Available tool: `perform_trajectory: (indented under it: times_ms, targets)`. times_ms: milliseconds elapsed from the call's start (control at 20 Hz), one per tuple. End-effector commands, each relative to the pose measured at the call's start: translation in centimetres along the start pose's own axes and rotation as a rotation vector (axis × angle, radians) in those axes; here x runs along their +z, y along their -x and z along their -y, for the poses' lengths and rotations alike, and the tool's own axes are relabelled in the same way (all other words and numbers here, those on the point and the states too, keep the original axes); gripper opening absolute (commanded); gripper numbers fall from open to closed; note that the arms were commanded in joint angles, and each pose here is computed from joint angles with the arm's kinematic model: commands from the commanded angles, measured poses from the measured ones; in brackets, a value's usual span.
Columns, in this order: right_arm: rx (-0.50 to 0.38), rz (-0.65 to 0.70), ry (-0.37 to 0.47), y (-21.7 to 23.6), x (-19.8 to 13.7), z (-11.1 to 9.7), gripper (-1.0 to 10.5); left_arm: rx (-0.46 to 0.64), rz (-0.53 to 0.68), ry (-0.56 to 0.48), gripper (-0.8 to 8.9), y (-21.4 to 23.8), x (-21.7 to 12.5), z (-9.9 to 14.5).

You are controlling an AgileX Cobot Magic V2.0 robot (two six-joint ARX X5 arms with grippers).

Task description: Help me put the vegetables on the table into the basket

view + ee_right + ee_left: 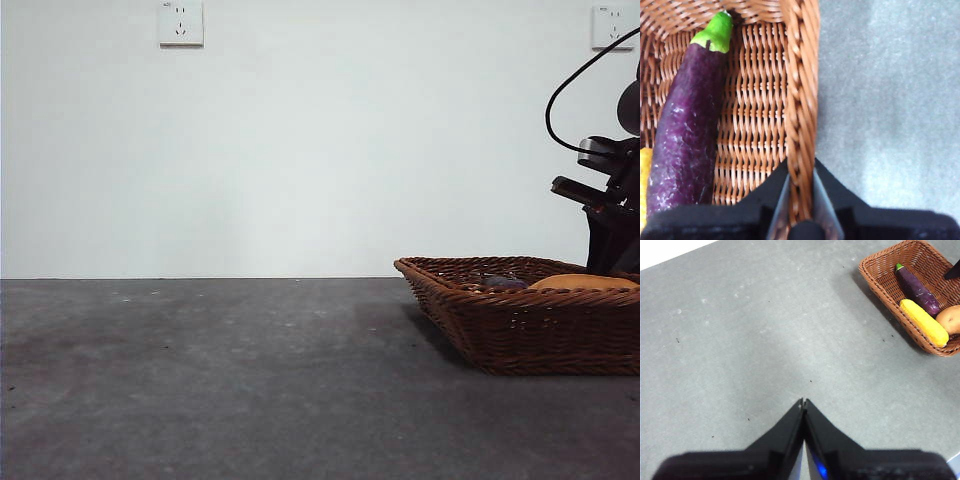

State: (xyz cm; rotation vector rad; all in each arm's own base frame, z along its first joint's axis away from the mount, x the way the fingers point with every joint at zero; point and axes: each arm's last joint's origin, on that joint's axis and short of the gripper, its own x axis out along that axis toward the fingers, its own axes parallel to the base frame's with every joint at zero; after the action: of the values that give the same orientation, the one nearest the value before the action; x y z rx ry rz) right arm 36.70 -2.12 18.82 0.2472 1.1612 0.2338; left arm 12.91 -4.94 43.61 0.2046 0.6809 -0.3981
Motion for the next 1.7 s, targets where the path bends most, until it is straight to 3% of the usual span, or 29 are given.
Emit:
perform_trajectory:
  times_ms: [50, 100, 200, 300, 600, 800, 950, 1200, 1300, 1700]
  targets:
    - [-0.020, -0.088, -0.029, -1.8, -1.4, 0.5, 0.0, -0.004, -0.011, -0.009, -0.06, -0.1, -0.2, 0.0]
    - [-0.019, -0.088, -0.029, -1.7, -1.4, 0.5, 0.1, -0.004, -0.012, -0.009, -0.06, -0.1, -0.2, 0.0]
    - [-0.018, -0.068, -0.022, -1.4, -1.1, 0.4, 2.1, -0.004, -0.011, -0.009, -0.06, -0.1, -0.2, 0.0]
    - [-0.020, -0.033, -0.011, 0.0, -0.4, -0.1, 2.9, -0.004, -0.012, -0.009, -0.06, -0.1, -0.2, 0.0]
    - [-0.041, 0.172, 0.043, 10.9, 1.7, -3.3, 2.8, -0.004, -0.010, -0.010, -0.06, -0.2, -0.1, 0.0]
    - [0.025, 0.135, 0.101, 18.8, -1.3, -6.7, 2.8, -0.009, -0.012, -0.017, -0.05, -0.4, 0.0, 0.0]
    - [0.054, 0.147, 0.171, 22.6, -4.3, -8.7, 1.3, -0.012, -0.011, -0.024, -0.05, -0.4, 0.0, 0.0]
    - [0.063, 0.170, 0.226, 26.2, -8.4, -10.3, 0.8, -0.012, -0.012, -0.043, -0.05, -0.4, 0.0, 0.0]
    - [0.060, 0.214, 0.243, 27.4, -9.4, -10.7, -0.2, -0.012, -0.012, -0.043, -0.05, -0.4, 0.0, 0.0]
    - [0.059, 0.266, 0.238, 28.8, -10.9, -11.1, -0.1, -0.011, -0.014, -0.042, -0.05, -0.4, 0.0, 0.0]
